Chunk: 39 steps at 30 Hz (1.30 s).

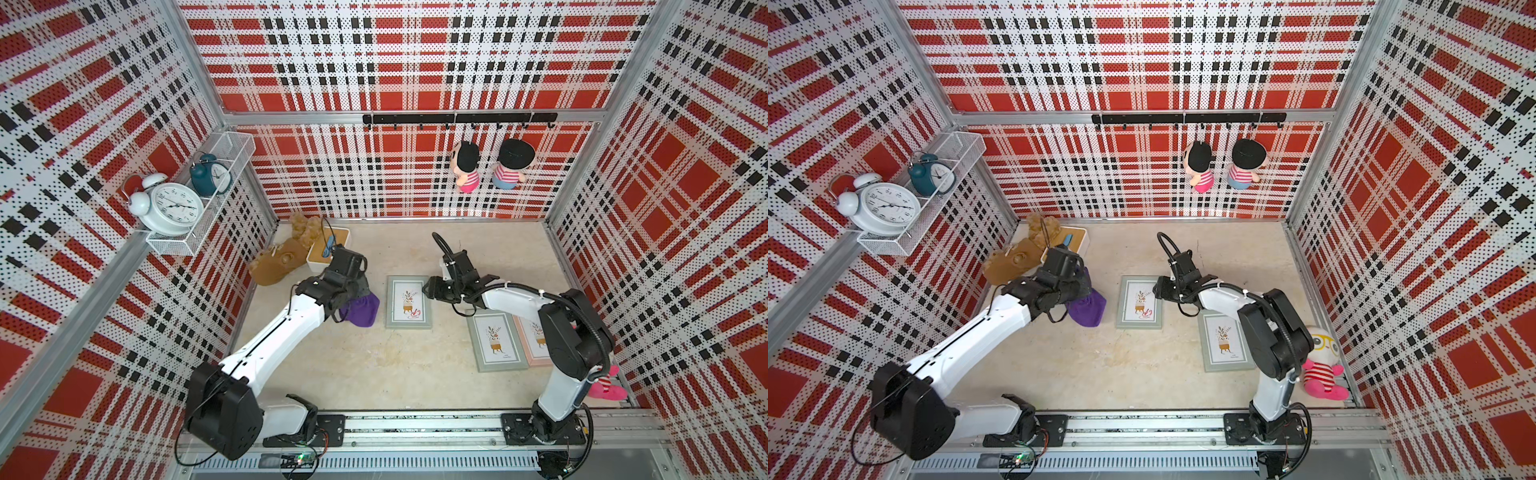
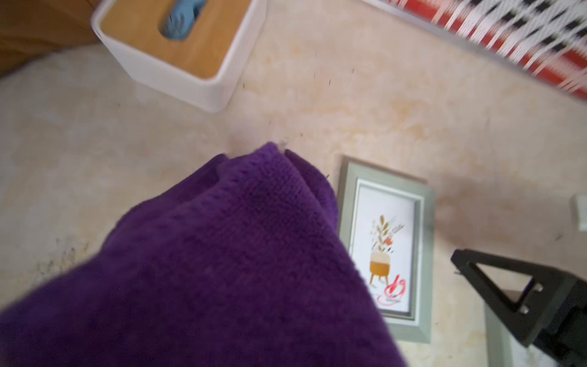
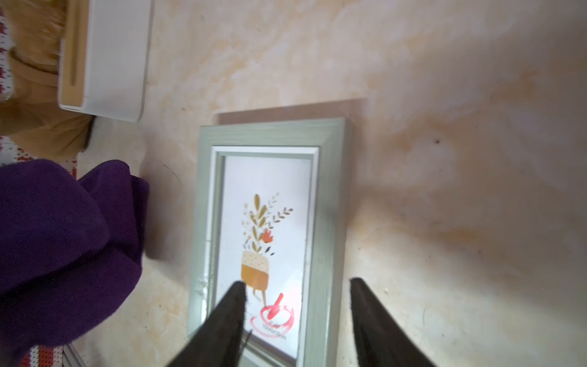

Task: Wipe the picture frame with a cloth
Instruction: Wipe the dirt from the picture frame, then adjust the cleaning item.

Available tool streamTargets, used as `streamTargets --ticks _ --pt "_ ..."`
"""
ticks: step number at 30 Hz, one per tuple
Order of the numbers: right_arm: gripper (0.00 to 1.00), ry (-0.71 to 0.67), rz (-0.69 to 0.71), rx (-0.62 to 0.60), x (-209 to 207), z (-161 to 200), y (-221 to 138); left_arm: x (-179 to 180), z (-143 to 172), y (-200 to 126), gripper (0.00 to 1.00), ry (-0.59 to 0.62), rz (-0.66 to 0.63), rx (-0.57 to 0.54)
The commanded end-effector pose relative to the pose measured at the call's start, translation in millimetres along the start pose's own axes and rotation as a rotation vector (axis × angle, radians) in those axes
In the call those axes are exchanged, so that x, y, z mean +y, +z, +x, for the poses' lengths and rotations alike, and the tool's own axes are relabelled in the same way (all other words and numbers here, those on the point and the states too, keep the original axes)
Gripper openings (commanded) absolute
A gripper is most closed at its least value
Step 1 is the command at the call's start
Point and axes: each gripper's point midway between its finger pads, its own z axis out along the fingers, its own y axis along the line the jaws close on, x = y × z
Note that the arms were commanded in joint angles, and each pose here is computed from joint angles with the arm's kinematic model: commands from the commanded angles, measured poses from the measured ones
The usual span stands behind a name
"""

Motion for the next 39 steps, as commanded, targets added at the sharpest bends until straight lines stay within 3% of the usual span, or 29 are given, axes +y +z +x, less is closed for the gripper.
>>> streamTargets --ticks 1,4,8,12,17,23,32,39 --pt "0.73 -0.051 -0.153 -0.122 43.2 -32.3 -42.4 -17.5 -33.7 -29.5 0.0 -0.004 0.079 -0.091" --pt "0.87 -0.048 -0.263 -0.185 62.1 -40.1 -70.4 -48.6 -57.0 -53.3 0.0 -0.044 0.21 -0.168" --pt "0.99 -0.018 -0.408 -0.294 86.9 -52.4 -116.9 -95.4 -70.7 -77.8 0.0 -0.09 0.386 -0.223" --pt "1.0 -0.001 -0.621 -0.342 118.2 -53.7 -155.3 -140.8 -70.2 -89.5 0.0 -0.15 0.575 -0.206" --pt "1.0 0.109 -0.893 -0.333 142.2 -47.3 -186.4 -167.9 -71.8 -86.1 0.0 -0.317 0.715 -0.17" --pt "1.0 0.094 -1.007 -0.297 153.1 -39.2 -192.7 -195.0 -65.5 -77.5 0.0 -0.377 0.836 -0.075" --pt "0.72 -0.027 -0.99 -0.242 161.1 -35.0 -175.0 -221.4 -51.0 -84.1 0.0 -0.404 0.996 0.047" --pt "0.54 -0.044 -0.934 -0.217 161.4 -40.7 -159.4 -230.2 -35.5 -83.9 0.02 -0.38 1.02 0.103"
